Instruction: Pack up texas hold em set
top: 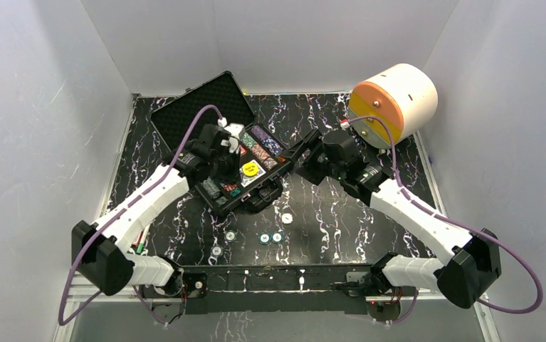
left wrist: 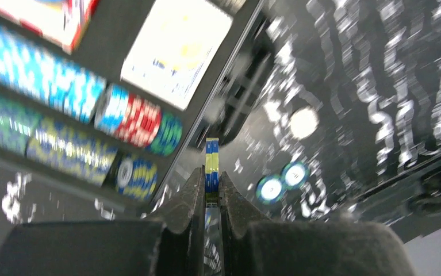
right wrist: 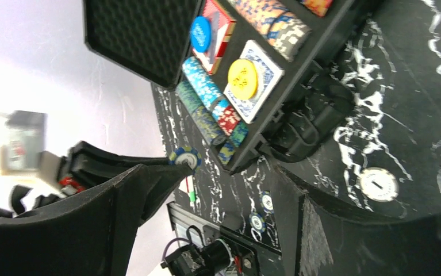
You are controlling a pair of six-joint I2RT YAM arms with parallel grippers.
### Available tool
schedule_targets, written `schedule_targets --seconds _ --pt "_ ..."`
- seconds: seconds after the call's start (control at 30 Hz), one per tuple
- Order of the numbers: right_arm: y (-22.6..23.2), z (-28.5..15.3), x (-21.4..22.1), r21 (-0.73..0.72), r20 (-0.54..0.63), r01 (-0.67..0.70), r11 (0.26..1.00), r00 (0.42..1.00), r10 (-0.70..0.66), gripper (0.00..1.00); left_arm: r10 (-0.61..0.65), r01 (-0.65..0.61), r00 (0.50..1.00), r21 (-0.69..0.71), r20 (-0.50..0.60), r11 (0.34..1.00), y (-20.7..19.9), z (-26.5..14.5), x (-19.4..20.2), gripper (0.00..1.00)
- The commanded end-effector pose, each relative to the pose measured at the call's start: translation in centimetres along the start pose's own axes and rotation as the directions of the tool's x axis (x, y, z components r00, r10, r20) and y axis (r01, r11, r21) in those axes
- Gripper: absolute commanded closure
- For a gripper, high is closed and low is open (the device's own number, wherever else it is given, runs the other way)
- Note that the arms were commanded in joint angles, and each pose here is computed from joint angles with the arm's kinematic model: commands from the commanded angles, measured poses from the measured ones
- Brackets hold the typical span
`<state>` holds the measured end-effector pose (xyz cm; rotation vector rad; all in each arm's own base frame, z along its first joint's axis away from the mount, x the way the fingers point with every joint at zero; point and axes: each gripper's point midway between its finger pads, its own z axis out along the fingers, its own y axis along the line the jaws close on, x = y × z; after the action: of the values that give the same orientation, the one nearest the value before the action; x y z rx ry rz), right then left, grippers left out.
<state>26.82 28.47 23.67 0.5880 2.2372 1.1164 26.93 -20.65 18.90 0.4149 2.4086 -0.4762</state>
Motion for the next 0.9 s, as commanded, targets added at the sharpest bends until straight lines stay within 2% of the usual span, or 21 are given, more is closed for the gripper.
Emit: schedule_targets --seconds 0.0,0.07,0.17,0.27,0.53,0.73,0.87 --pt "-3.0 -0.3 0.3 0.061 -0.031 0.028 0.998 0.999 -0.027 0.16 -0.04 -0.018 0.937 -0.162 -0.348 0.987 3.4 -2.0 8.5 1.0" --pt "-3.9 -0.1 0.7 0.083 -0.047 0.021 0.996 0.999 -0.017 0.17 -0.051 -0.018 0.925 -0.177 -0.376 0.984 3.8 -2.0 9.4 1.0" --pt "-4.5 0.2 1.2 0.093 -0.066 0.012 0.996 0.998 -0.006 0.17 -0.057 -0.033 0.88 -0.181 -0.472 0.983 3.9 -1.8 10.9 1.0" --pt "-4.3 0.5 1.6 0.078 -0.092 0.019 0.997 0.996 -0.011 0.18 -0.073 -0.046 0.849 -0.211 -0.523 0.976 4.4 -1.3 11.4 1.0" --pt "-4.8 1.2 2.3 0.095 -0.13 0.018 0.995 0.992 -0.006 0.18 -0.046 -0.127 0.833 -0.272 -0.552 0.954 6.0 -0.1 10.7 1.0" --pt "-5.2 1.2 2.4 0.103 -0.131 0.02 0.994 0.991 -0.006 0.19 -0.014 -0.161 0.852 -0.287 -0.523 0.944 6.4 0.4 8.7 1.0" --pt "-5.3 1.2 2.4 0.105 -0.13 0.019 0.994 0.991 -0.006 0.18 0.005 -0.194 0.843 -0.294 -0.538 0.936 7.0 0.9 8.8 1.0"
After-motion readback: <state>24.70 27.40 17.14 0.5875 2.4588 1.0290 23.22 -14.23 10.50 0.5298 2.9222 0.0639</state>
